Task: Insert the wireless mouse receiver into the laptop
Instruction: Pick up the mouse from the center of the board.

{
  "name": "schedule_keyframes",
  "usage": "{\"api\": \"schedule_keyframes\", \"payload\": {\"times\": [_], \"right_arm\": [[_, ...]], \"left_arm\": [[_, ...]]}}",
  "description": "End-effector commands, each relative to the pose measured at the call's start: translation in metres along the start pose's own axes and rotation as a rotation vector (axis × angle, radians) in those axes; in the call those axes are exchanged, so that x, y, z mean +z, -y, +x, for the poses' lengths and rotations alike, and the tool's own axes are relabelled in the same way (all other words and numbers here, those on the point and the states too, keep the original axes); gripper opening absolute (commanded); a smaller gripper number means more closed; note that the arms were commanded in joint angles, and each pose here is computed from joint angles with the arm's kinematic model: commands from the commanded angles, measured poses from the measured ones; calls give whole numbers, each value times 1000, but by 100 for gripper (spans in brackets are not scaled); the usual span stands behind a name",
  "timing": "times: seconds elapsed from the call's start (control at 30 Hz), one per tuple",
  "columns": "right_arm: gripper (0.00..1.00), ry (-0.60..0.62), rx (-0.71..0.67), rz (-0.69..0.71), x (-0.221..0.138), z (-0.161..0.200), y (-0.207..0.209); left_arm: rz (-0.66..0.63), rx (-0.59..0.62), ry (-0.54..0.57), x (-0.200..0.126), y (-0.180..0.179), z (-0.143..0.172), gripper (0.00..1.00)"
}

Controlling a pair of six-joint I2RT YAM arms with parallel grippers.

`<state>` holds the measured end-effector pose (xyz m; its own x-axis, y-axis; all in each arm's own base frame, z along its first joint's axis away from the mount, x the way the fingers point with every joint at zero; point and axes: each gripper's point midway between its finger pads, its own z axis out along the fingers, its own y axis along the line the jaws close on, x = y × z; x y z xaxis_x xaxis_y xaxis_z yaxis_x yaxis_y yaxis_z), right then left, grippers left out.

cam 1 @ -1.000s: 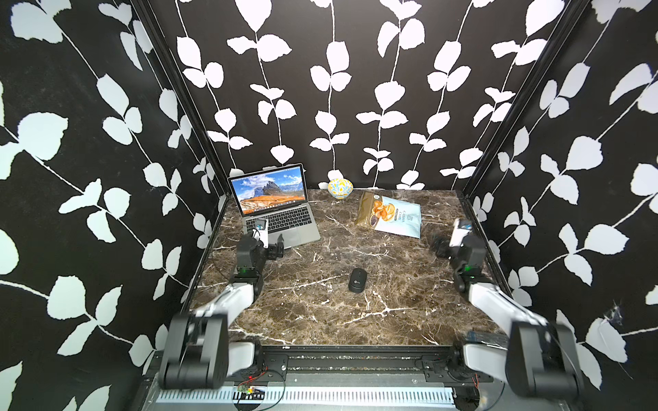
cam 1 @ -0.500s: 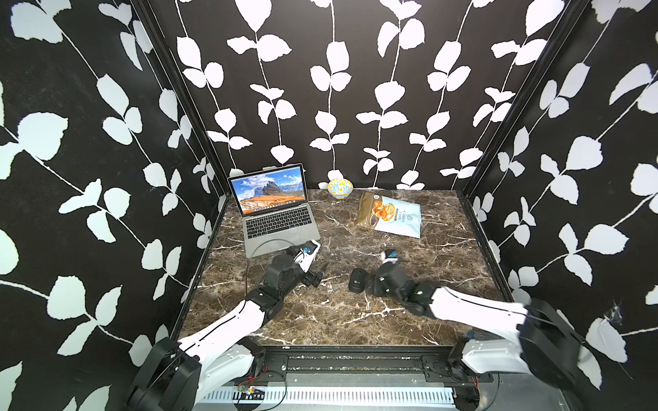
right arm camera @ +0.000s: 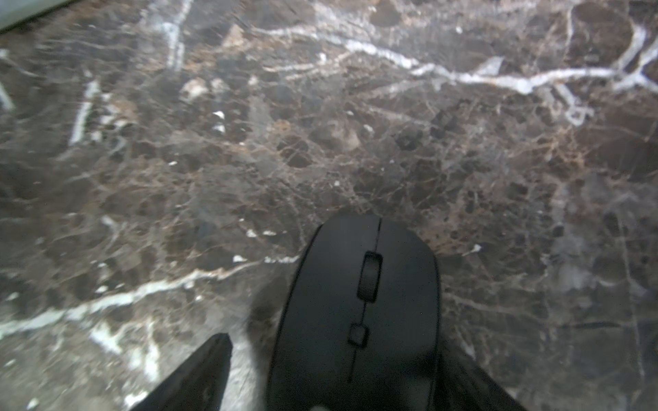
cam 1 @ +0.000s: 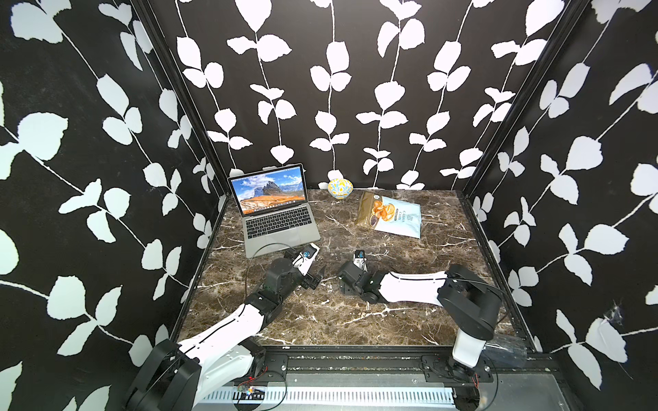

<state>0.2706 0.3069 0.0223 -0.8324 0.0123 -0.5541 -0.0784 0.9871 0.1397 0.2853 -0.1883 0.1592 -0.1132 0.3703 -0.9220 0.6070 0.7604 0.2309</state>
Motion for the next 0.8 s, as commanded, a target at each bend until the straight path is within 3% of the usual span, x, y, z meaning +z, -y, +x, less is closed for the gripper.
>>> {"api": "schedule_keyframes", "payload": {"times": [0.0, 0.13, 0.3, 0.43, 0.6, 0.77], "right_arm": [[75, -1, 4, 75, 5, 4, 13], [56, -4, -20, 48, 7, 3, 16], [45, -73, -154, -228, -19, -7, 4], [45, -158, -374, -487, -74, -7, -3], [46, -299, -480, -813, -145, 9, -8], [45, -383, -532, -944, -178, 17, -8]], "left_arm": [[39, 76, 44, -6, 9, -8, 98], [79, 172, 82, -9, 23, -9, 98], [180, 344, 84, -5, 62, -6, 98], [270, 536, 64, 4, 102, 2, 98], [404, 580, 154, 7, 141, -17, 99], [438, 572, 240, -1, 155, -32, 98]]}}
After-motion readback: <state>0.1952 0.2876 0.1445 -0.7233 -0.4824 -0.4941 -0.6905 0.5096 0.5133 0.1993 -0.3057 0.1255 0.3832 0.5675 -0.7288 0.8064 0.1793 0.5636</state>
